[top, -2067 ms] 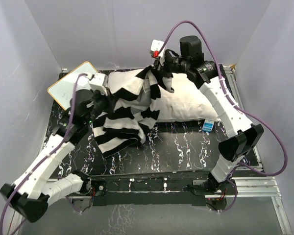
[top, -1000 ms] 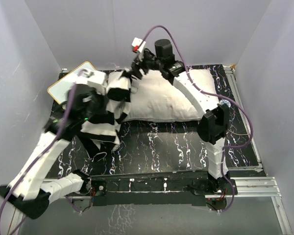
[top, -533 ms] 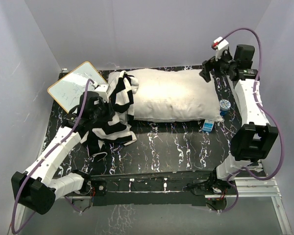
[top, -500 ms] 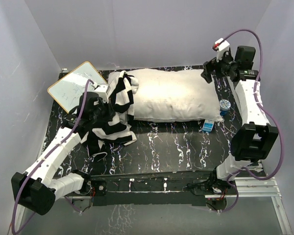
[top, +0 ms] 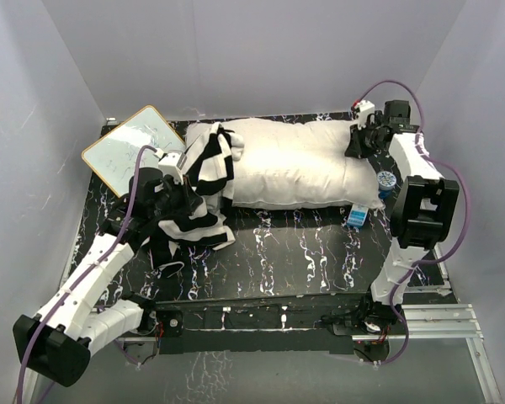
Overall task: Put the pillow into the pillowcase
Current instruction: Adjust the pillow at the center of the board.
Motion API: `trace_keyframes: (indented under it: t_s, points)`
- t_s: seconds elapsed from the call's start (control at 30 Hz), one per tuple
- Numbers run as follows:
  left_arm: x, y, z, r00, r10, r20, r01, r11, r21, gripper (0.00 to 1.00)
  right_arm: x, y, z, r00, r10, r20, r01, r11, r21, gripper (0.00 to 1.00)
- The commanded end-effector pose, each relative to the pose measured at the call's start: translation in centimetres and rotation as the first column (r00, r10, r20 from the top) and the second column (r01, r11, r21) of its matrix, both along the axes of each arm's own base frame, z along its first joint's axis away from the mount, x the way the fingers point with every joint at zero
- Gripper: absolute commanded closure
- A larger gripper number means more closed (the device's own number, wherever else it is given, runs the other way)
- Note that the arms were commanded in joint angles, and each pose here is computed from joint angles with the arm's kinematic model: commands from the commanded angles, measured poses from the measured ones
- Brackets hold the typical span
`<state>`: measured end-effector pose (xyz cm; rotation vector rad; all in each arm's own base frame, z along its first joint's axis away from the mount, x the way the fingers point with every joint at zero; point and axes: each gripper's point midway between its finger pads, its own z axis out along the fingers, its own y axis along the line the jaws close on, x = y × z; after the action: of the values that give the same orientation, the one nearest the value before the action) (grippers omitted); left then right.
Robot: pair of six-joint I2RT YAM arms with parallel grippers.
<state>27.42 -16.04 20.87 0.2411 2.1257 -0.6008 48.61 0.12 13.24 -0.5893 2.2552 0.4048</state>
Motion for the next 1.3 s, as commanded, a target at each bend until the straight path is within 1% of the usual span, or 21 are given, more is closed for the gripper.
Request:
trace_keyframes:
  t_s: [0.0, 0.03, 0.13, 0.23, 0.3, 0.5, 0.53, 0.57, 0.63, 0.67, 0.7, 0.73, 0.8, 0.87, 0.9, 0.97, 1.07, 1.1, 1.13, 1.17, 1.27]
  points:
    - [-0.3, 0.0, 1.8, 0.999, -0.007, 0.051, 0.008, 0.999, -0.032, 1.0, 1.5, -4.0, 9.8, 0.967, -0.072, 0.243, 0.119, 0.975, -0.186, 0.92]
    - [-0.3, 0.0, 1.9, 0.999, -0.008, 0.053, 0.009, 0.999, -0.033, 1.0, 1.6, -5.8, 12.5, 0.945, -0.105, 0.31, 0.184, 0.954, -0.238, 0.92]
    - [-0.3, -0.3, 2.2, 0.998, -0.019, 0.06, 0.022, 0.999, -0.042, 1.0, 0.6, -10.0, 19.9, 0.876, -0.153, 0.457, 0.309, 0.906, -0.291, 0.92]
    - [-0.3, -0.8, 2.1, 0.998, -0.041, 0.056, 0.045, 0.997, -0.061, 1.0, -1.1, -13.8, 22.9, 0.842, -0.192, 0.503, 0.39, 0.862, -0.324, 0.92]
    - [-0.2, -1.3, 2.0, 0.997, -0.058, 0.051, 0.062, 0.995, -0.076, 1.0, -2.5, -16.4, 22.4, 0.835, -0.227, 0.501, 0.43, 0.837, -0.338, 0.92]
    - [0.0, -2.7, 0.9, 0.994, -0.11, -0.004, 0.109, 0.988, -0.108, 1.0, -4.9, -20.6, 16.1, 0.859, -0.303, 0.411, 0.472, 0.78, -0.411, 0.92]
    - [0.0, -2.9, 0.7, 0.993, -0.118, -0.018, 0.115, 0.987, -0.113, 1.0, -5.1, -20.3, 15.7, 0.866, -0.296, 0.403, 0.46, 0.786, -0.413, 0.88]
    - [0.0, -3.0, 0.6, 0.992, -0.126, -0.028, 0.122, 0.986, -0.117, 1.0, -5.3, -19.9, 15.6, 0.874, -0.281, 0.397, 0.442, 0.799, -0.408, 0.77]
    - [0.1, -3.3, 0.4, 0.989, -0.137, -0.048, 0.131, 0.984, -0.119, 1.0, -5.7, -18.0, 16.5, 0.887, -0.217, 0.408, 0.38, 0.845, -0.377, 0.5]
    - [0.1, -3.3, 0.3, 0.989, -0.138, -0.056, 0.131, 0.985, -0.115, 1.0, -5.8, -16.6, 17.0, 0.895, -0.177, 0.41, 0.334, 0.875, -0.351, 0.39]
    - [0.1, -3.2, 0.3, 0.989, -0.135, -0.063, 0.128, 0.986, -0.108, 0.97, -6.0, -15.1, 17.7, 0.901, -0.131, 0.414, 0.278, 0.906, -0.32, 0.29]
    - [0.2, -3.0, 0.5, 0.989, -0.127, -0.069, 0.12, 0.988, -0.097, 0.89, -6.3, -13.2, 18.4, 0.906, -0.077, 0.417, 0.211, 0.934, -0.287, 0.2]
    - [0.4, -2.0, 1.1, 0.994, -0.088, -0.067, 0.085, 0.995, -0.047, 0.68, -6.9, -8.9, 20.0, 0.901, 0.054, 0.431, 0.051, 0.973, -0.226, 0.09]
    - [0.7, -0.1, 2.3, 0.999, -0.009, -0.033, 0.01, 0.999, 0.033, 0.48, -8.0, -3.4, 21.9, 0.851, 0.209, 0.481, -0.146, 0.975, -0.165, 0.02]
    - [0.8, 0.8, 3.2, 1.0, 0.024, -0.009, -0.023, 0.998, 0.058, 0.39, -8.6, -0.4, 22.5, 0.813, 0.279, 0.51, -0.24, 0.96, -0.142, 0.0]
    - [0.8, 1.9, 5.4, 0.997, 0.059, 0.043, -0.062, 0.994, 0.085, 0.32, -10.0, 5.8, 22.5, 0.723, 0.416, 0.551, -0.422, 0.898, -0.125, 0.01]
    - [0.9, 1.6, 7.2, 0.998, 0.041, 0.04, -0.044, 0.995, 0.087, 0.31, -11.4, 14.4, 22.1, 0.551, 0.57, 0.61, -0.611, 0.773, -0.171, 0.01]
    - [1.0, 1.0, 7.3, 1.0, 0.022, 0.023, -0.023, 0.997, 0.075, 0.32, -11.5, 16.5, 21.7, 0.524, 0.599, 0.605, -0.655, 0.738, -0.165, 0.01]
    - [1.3, 0.4, 7.1, 1.0, 0.002, 0.003, -0.002, 0.998, 0.062, 0.32, -11.4, 19.0, 21.1, 0.504, 0.629, 0.591, -0.695, 0.702, -0.155, 0.01]
    - [1.8, -0.2, 6.9, 1.0, -0.013, -0.012, 0.013, 0.999, 0.051, 0.32, -10.7, 20.5, 20.4, 0.504, 0.645, 0.574, -0.704, 0.692, -0.16, 0.01]
    - [4.3, -1.6, 5.6, 0.998, -0.026, -0.052, 0.029, 0.998, 0.048, 0.31, -6.8, 23.4, 17.4, 0.546, 0.658, 0.518, -0.655, 0.721, -0.227, 0.01]
